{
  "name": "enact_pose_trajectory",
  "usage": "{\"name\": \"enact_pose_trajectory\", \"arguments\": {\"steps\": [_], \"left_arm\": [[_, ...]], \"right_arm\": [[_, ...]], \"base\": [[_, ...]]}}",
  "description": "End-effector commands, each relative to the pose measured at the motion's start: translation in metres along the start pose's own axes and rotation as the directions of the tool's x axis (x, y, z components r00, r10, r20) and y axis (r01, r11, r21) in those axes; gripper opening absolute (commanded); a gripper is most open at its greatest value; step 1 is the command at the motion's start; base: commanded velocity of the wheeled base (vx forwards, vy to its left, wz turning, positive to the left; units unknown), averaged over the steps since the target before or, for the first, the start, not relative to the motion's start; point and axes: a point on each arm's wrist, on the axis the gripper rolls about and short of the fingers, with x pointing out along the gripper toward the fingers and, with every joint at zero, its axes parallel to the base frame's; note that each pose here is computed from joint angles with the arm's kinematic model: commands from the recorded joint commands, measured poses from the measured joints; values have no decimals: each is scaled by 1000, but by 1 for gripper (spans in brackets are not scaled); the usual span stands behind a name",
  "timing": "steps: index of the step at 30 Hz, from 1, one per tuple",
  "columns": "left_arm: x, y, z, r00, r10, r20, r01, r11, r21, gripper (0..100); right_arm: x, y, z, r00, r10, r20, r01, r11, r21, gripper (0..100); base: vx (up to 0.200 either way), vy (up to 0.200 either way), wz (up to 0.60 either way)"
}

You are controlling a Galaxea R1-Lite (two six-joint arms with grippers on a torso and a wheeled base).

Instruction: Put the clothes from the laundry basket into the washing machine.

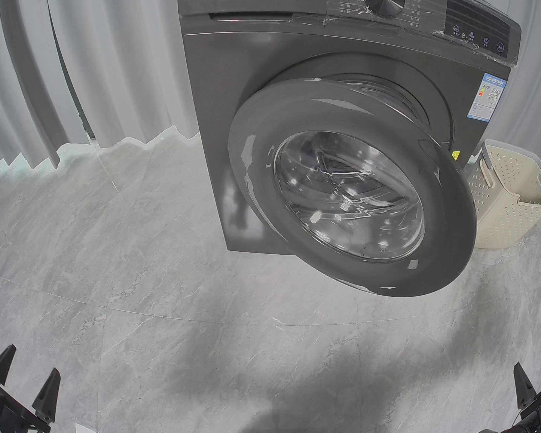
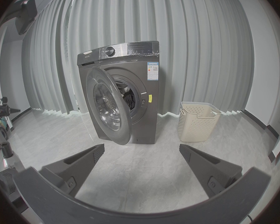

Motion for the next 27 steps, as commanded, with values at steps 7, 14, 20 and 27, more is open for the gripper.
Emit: {"name": "enact_pose_trajectory", "arguments": {"steps": [7, 14, 20, 27], "left_arm": [[-11, 1, -25, 990, 140, -30, -139, 990, 15, 100], [-11, 1, -28, 992, 116, -57, -111, 991, 76, 100], [-11, 1, -28, 991, 122, -58, -121, 992, 25, 100], [-11, 3, -27, 997, -44, -63, 47, 998, 52, 100]], "right_arm": [[0, 0, -5, 1000, 0, 0, 0, 1000, 3, 100], [0, 0, -5, 1000, 2, -1, -2, 1000, -1, 100], [0, 0, -5, 1000, 2, -1, -2, 1000, -1, 100], [0, 0, -5, 1000, 3, -1, -3, 1000, -1, 100]], "base": [[0, 0, 0], [0, 0, 0], [0, 0, 0], [0, 0, 0]]}}
